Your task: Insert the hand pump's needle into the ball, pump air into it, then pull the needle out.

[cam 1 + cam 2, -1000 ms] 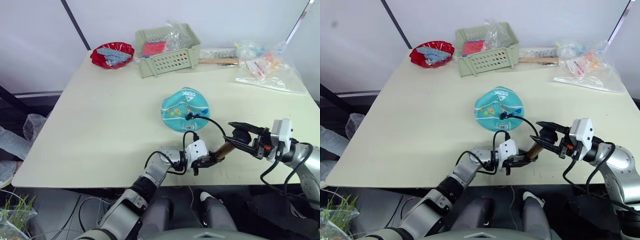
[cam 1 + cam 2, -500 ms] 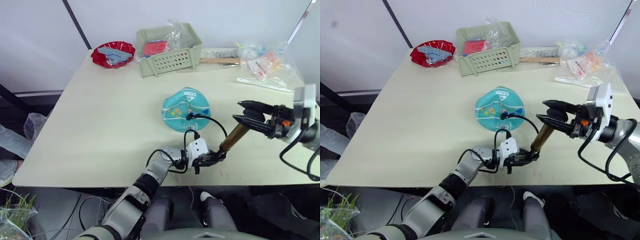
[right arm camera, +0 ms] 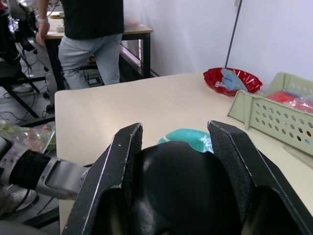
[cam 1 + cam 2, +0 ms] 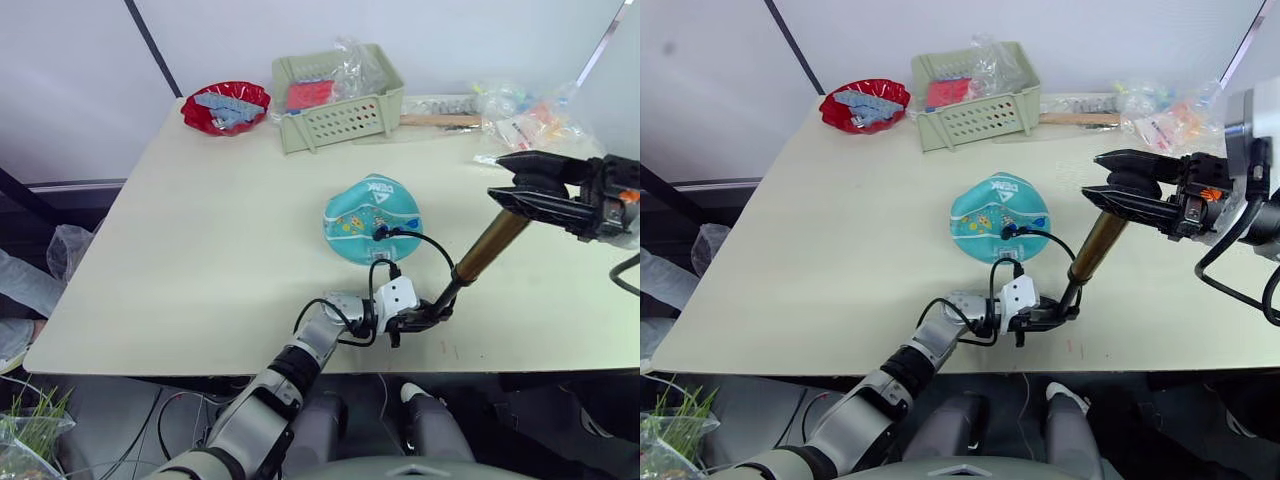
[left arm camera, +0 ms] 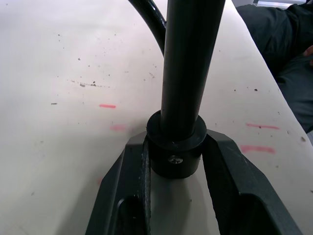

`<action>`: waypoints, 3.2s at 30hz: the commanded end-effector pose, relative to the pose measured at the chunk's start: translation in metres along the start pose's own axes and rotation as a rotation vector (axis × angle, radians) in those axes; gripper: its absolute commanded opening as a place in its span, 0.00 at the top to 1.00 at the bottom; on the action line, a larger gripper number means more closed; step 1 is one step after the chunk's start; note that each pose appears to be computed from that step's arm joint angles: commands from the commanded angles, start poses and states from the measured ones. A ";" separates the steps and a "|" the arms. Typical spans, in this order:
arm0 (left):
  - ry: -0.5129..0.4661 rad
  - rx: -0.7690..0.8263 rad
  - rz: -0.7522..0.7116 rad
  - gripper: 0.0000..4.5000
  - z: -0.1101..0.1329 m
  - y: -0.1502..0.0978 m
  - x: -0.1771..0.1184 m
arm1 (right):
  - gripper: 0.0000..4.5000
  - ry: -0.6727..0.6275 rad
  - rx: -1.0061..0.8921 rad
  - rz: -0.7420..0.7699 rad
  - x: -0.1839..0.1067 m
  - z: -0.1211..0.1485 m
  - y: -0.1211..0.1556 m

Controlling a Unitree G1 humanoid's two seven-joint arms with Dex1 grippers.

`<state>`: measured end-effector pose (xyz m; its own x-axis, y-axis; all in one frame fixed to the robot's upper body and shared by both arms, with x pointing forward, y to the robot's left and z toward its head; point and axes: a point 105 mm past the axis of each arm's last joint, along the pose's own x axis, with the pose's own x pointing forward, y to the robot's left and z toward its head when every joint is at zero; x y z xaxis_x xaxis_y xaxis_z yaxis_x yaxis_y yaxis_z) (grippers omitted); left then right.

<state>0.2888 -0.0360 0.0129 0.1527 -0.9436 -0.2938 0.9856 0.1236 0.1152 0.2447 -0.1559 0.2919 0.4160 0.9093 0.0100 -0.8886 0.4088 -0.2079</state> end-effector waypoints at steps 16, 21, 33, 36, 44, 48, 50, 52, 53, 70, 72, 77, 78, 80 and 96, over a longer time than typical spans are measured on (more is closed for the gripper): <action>0.115 -0.102 -0.040 0.77 -0.035 -0.014 -0.006 | 0.63 0.131 0.058 -0.014 0.014 -0.109 0.024; 0.112 -0.101 -0.039 0.77 -0.036 -0.017 -0.005 | 0.63 0.169 0.112 -0.053 0.014 -0.155 0.031; 0.113 -0.113 -0.043 0.77 -0.037 -0.018 -0.005 | 0.63 0.055 0.013 -0.046 0.015 -0.118 0.015; 0.114 -0.113 -0.046 0.77 -0.037 -0.018 -0.005 | 0.63 0.010 -0.006 -0.022 0.014 -0.087 0.009; 0.120 -0.110 -0.055 0.77 -0.038 -0.017 -0.005 | 0.63 -0.085 -0.049 0.018 -0.002 0.001 -0.003; 0.121 -0.109 -0.056 0.77 -0.039 -0.017 -0.006 | 0.63 -0.081 -0.046 0.021 -0.007 0.022 -0.002; 0.120 -0.110 -0.055 0.77 -0.039 -0.016 -0.006 | 0.63 -0.076 -0.041 0.016 -0.008 0.026 -0.002; 0.122 -0.109 -0.056 0.77 -0.040 -0.016 -0.006 | 0.63 -0.066 -0.038 0.017 -0.008 0.028 -0.002; 0.122 -0.108 -0.056 0.77 -0.040 -0.017 -0.006 | 0.63 -0.063 -0.038 0.017 -0.008 0.028 -0.003; 0.119 -0.105 -0.051 0.77 -0.040 -0.020 -0.006 | 0.63 0.212 0.133 -0.022 0.006 -0.146 0.026; 0.117 -0.107 -0.052 0.77 -0.039 -0.021 -0.006 | 0.63 0.220 0.143 -0.028 0.006 -0.159 0.030; 0.119 -0.107 -0.052 0.77 -0.039 -0.021 -0.006 | 0.63 0.238 0.127 -0.041 0.009 -0.176 0.032; 0.120 -0.107 -0.051 0.77 -0.039 -0.021 -0.007 | 0.63 0.243 0.120 -0.042 0.010 -0.179 0.032; 0.124 -0.110 -0.052 0.77 -0.041 -0.021 -0.007 | 0.63 0.193 0.091 -0.024 0.014 -0.165 0.031; 0.127 -0.110 -0.068 0.77 -0.042 -0.023 -0.005 | 0.63 -0.023 -0.070 0.040 -0.006 -0.013 0.005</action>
<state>0.2791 -0.0352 0.0039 0.1082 -0.9441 -0.3113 0.9935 0.0913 0.0683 0.2550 -0.1613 0.2425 0.4089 0.9107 -0.0585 -0.9016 0.3932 -0.1806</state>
